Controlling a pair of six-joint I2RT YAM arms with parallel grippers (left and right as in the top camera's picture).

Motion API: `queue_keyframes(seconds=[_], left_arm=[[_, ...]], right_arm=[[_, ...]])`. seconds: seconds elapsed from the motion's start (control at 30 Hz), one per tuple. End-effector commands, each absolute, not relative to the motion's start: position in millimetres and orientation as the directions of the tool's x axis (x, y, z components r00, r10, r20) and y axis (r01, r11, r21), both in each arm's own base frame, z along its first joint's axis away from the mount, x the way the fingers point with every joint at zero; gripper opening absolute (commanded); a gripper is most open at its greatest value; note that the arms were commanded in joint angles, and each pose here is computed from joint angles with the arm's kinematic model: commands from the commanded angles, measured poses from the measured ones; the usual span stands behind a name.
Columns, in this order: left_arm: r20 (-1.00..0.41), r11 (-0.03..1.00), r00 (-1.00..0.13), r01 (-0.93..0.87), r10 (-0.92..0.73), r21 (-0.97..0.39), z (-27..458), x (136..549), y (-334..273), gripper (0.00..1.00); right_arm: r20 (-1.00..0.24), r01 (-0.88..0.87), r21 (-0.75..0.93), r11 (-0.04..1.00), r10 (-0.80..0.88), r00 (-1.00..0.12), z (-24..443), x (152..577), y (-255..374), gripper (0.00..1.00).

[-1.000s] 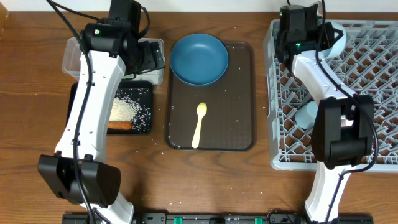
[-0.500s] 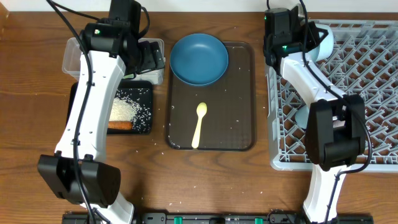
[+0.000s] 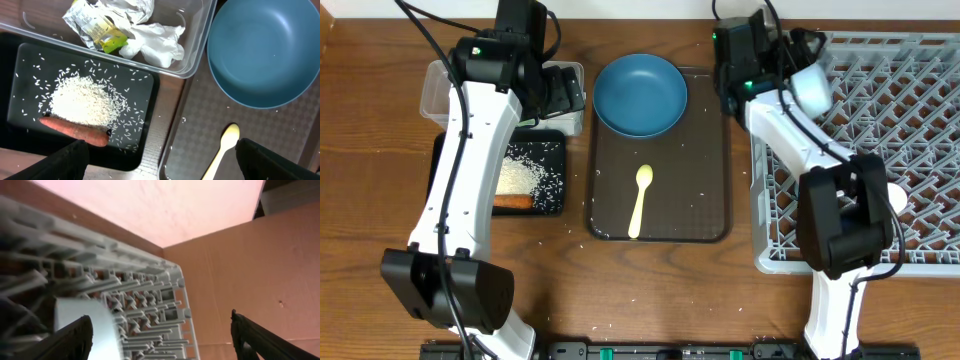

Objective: Sort waste into correct bins and load items into the dishwasher rack

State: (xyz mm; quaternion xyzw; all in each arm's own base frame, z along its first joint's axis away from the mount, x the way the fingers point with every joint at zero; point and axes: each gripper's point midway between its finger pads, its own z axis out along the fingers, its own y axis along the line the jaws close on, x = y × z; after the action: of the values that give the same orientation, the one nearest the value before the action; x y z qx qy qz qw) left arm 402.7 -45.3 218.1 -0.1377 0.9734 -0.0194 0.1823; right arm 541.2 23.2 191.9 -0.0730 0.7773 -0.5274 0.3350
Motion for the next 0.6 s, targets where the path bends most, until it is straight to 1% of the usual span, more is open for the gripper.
queue_keyframes(seconds=[0.0,0.1,0.17,0.23,0.27,0.3,0.33,0.4,0.5,0.53,0.57], left_arm=[[-0.346,0.960,-0.896,-0.269,-0.278,-0.074,215.9,402.3,-42.2,0.96],[-0.346,0.960,-0.896,-0.269,-0.278,-0.074,215.9,402.3,-42.2,0.96],[-0.346,0.960,-0.896,-0.269,-0.278,-0.074,215.9,402.3,-42.2,0.96],[-0.346,0.960,-0.896,-0.269,-0.278,-0.074,215.9,402.3,-42.2,0.96],[-0.346,0.960,-0.896,-0.269,-0.278,-0.074,215.9,402.3,-42.2,0.96],[-0.346,0.960,-0.896,-0.269,-0.278,-0.074,215.9,402.3,-42.2,0.96],[-0.346,0.960,-0.896,-0.269,-0.278,-0.074,215.9,402.3,-42.2,0.96],[-0.346,0.960,-0.896,-0.269,-0.278,-0.074,215.9,402.3,-42.2,0.96],[-0.346,0.960,-0.896,-0.269,-0.278,-0.074,215.9,402.3,-42.2,0.96],[-0.346,0.960,-0.896,-0.269,-0.278,-0.074,215.9,402.3,-42.2,0.96],[-0.346,0.960,-0.896,-0.269,-0.278,-0.074,215.9,402.3,-42.2,0.96]], right_arm=[[-0.562,0.328,-0.803,0.497,-0.450,-0.694,221.2,537.9,40.8,0.84],[-0.646,0.325,-0.732,0.599,-0.459,-0.610,244.6,537.0,65.4,0.81],[-0.700,0.275,-0.665,0.694,-0.451,-0.553,250.8,534.7,90.3,0.79],[-0.741,0.151,-0.570,0.808,-0.427,-0.518,244.7,530.4,121.4,0.83],[-0.764,0.074,-0.491,0.868,-0.388,-0.516,236.5,526.1,138.6,0.88],[-0.777,0.007,-0.409,0.913,-0.344,-0.527,227.6,521.1,153.5,0.99],[-0.782,-0.065,-0.296,0.953,-0.281,-0.557,216.2,513.4,170.0,0.99],[-0.748,-0.184,-0.107,0.977,-0.201,-0.633,196.6,495.1,198.8,0.99],[-0.661,-0.309,0.123,0.943,-0.155,-0.734,177.5,466.4,234.5,0.99],[-0.642,-0.315,0.168,0.934,-0.139,-0.754,172.2,462.3,240.8,0.98],[-0.632,-0.294,0.197,0.935,-0.108,-0.767,168.5,461.9,242.6,0.92]])
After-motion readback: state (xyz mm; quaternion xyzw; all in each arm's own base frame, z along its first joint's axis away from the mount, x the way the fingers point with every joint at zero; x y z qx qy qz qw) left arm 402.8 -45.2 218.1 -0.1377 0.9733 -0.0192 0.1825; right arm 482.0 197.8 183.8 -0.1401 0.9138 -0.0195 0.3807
